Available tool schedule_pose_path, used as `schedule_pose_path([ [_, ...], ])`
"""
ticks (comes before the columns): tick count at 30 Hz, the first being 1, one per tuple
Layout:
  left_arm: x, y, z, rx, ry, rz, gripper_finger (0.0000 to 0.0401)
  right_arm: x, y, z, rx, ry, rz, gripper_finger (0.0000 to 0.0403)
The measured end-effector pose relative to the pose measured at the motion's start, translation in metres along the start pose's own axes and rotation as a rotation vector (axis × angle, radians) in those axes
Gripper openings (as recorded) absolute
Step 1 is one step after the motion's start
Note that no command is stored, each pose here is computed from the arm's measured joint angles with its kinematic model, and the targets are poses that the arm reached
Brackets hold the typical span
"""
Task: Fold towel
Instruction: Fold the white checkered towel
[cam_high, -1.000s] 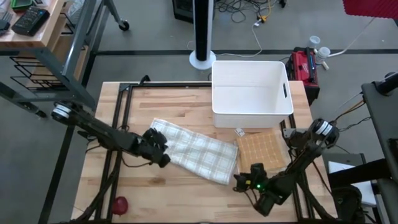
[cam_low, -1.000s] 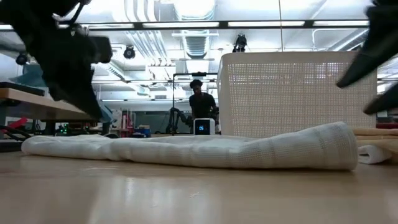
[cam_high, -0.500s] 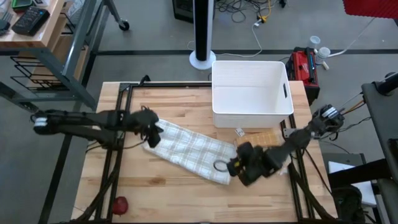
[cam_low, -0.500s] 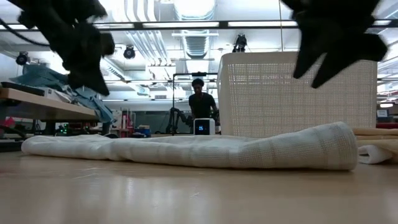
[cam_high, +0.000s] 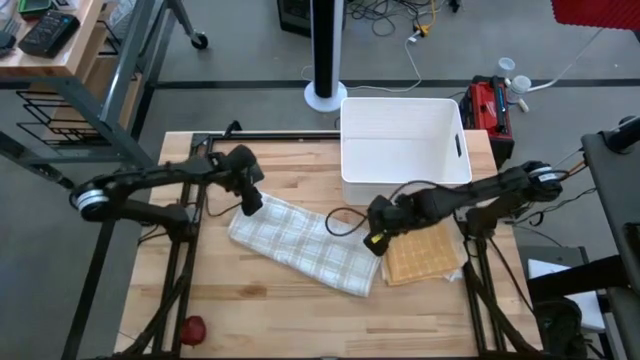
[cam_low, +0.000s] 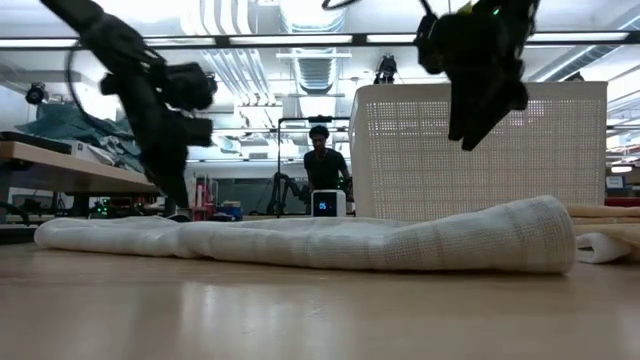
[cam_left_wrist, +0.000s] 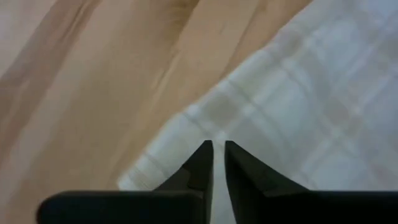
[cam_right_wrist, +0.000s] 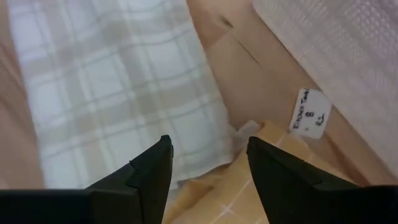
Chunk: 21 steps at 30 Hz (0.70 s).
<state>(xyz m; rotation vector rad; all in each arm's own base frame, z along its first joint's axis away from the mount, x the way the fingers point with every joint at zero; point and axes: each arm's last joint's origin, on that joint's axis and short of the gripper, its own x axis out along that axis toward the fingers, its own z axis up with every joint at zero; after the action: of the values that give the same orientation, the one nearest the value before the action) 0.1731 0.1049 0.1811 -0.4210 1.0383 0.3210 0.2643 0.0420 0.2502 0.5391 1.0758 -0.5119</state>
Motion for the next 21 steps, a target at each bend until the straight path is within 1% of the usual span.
schedule_pose_path([
  [3,0.009,0.006,0.012,0.052,0.044,0.033,0.0058,0.005,-0.008,0.009,-0.046,0.021,-0.005,0.0199],
  [6,0.015,0.01,0.027,0.138,0.098,0.095,0.0094,0.008,-0.014,0.016,-0.084,0.021,-0.02,0.0205],
  [9,0.019,0.012,0.041,0.263,0.162,0.118,0.0126,0.01,-0.018,0.019,-0.114,0.029,-0.017,0.0218],
  [11,0.022,0.013,0.047,0.382,0.219,0.103,0.014,0.01,-0.02,0.021,-0.173,0.028,-0.02,0.023],
  [13,0.026,0.014,0.05,0.477,0.259,0.084,0.0146,0.01,-0.021,0.021,-0.266,0.03,-0.022,0.024],
  [16,0.029,0.015,0.052,0.564,0.306,0.049,0.0141,0.01,-0.02,0.022,-0.391,0.023,-0.014,0.0251],
  [18,0.032,0.015,0.053,0.594,0.315,0.027,0.0131,0.01,-0.02,0.022,-0.439,0.02,-0.013,0.0256],
  [21,0.036,0.016,0.051,0.609,0.331,0.013,0.0115,0.01,-0.019,0.021,-0.461,0.026,-0.009,0.0259],
])
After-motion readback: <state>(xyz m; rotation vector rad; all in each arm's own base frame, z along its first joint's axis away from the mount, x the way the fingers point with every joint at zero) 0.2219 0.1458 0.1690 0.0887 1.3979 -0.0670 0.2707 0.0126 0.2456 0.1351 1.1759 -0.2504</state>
